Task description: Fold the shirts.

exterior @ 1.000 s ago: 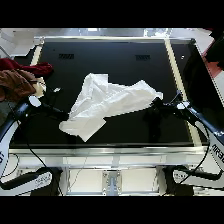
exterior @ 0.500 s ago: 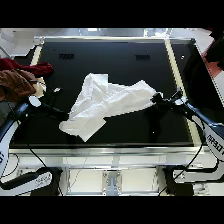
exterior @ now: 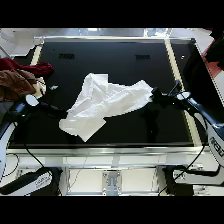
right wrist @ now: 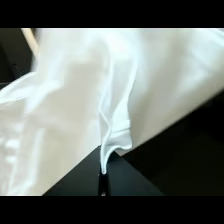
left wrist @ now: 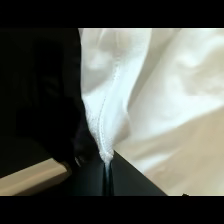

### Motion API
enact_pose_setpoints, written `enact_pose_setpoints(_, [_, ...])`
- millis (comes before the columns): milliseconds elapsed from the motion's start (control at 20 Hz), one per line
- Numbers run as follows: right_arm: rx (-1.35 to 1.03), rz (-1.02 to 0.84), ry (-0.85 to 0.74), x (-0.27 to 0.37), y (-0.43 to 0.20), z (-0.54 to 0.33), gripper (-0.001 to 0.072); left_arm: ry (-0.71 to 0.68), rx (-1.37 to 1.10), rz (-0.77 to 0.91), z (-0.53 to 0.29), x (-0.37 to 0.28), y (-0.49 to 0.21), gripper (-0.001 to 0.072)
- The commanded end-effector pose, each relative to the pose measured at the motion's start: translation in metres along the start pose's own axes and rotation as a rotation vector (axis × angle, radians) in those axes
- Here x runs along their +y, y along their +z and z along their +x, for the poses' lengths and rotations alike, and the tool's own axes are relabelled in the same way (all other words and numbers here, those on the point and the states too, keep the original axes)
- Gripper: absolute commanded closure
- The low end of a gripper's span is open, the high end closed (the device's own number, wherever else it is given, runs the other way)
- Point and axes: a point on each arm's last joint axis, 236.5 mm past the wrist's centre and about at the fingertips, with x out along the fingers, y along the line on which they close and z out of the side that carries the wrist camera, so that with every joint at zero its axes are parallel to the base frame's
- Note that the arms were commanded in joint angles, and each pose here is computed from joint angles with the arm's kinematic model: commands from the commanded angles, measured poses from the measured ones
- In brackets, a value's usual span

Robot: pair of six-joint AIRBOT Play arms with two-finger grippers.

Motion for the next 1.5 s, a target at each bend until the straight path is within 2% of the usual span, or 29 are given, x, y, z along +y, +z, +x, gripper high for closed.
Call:
enact_pose_setpoints(0, [-0.036, -0.231, 0.007, 0.036, 0.01, -0.09, 0.0699, 0.163, -0.21, -0.071, -0.086, 0.025, 0.036, 0.0698])
enact_pose_setpoints(200, [-0.217, -0.437, 0.068, 0.093, -0.01, -0.239, 0.0699, 0.358, -0.631, -0.201, -0.255, 0.025, 0.06, 0.0698])
enact_pose_setpoints(450, [-0.637, -0.667, 0.236, 0.186, -0.054, -0.423, 0.0702, 0.469, -1.061, -0.103, -0.438, -0.049, 0.062, 0.0699])
enact_pose_setpoints(600, [-0.76, -0.735, 0.277, 0.223, -0.052, -0.479, 0.0701, 0.376, -1.154, -0.041, -0.485, -0.093, 0.072, 0.0699])
enact_pose_setpoints(700, [-0.749, -0.755, 0.266, 0.234, -0.034, -0.477, 0.0701, 0.306, -1.161, -0.027, -0.488, -0.1, 0.091, 0.0699])
enact_pose_setpoints(850, [-0.618, -0.709, 0.208, 0.224, 0.016, -0.416, 0.0701, 0.205, -0.956, -0.106, -0.417, -0.059, 0.129, 0.0699])
enact_pose_setpoints(1100, [-0.272, -0.531, 0.15, 0.172, 0.096, -0.231, 0.0699, -0.039, -0.336, -0.236, -0.189, -0.005, 0.158, 0.0699])
enact_pose_setpoints(1300, [-0.186, -0.409, 0.102, 0.129, 0.131, -0.068, 0.0699, -0.109, -0.136, -0.312, -0.021, 0.017, 0.178, 0.0695])
enact_pose_setpoints(1350, [-0.195, -0.393, 0.093, 0.122, 0.134, -0.034, 0.0698, -0.119, -0.143, -0.37, 0.012, 0.024, 0.186, 0.0665])
enact_pose_setpoints(1400, [-0.22, -0.378, 0.086, 0.117, 0.138, -0.006, 0.0697, -0.143, -0.176, -0.418, 0.033, 0.028, 0.196, 0.0488])
enact_pose_setpoints(1450, [-0.263, -0.36, 0.088, 0.116, 0.143, 0.017, 0.0697, -0.195, -0.243, -0.484, 0.045, 0.028, 0.214, 0.0251])
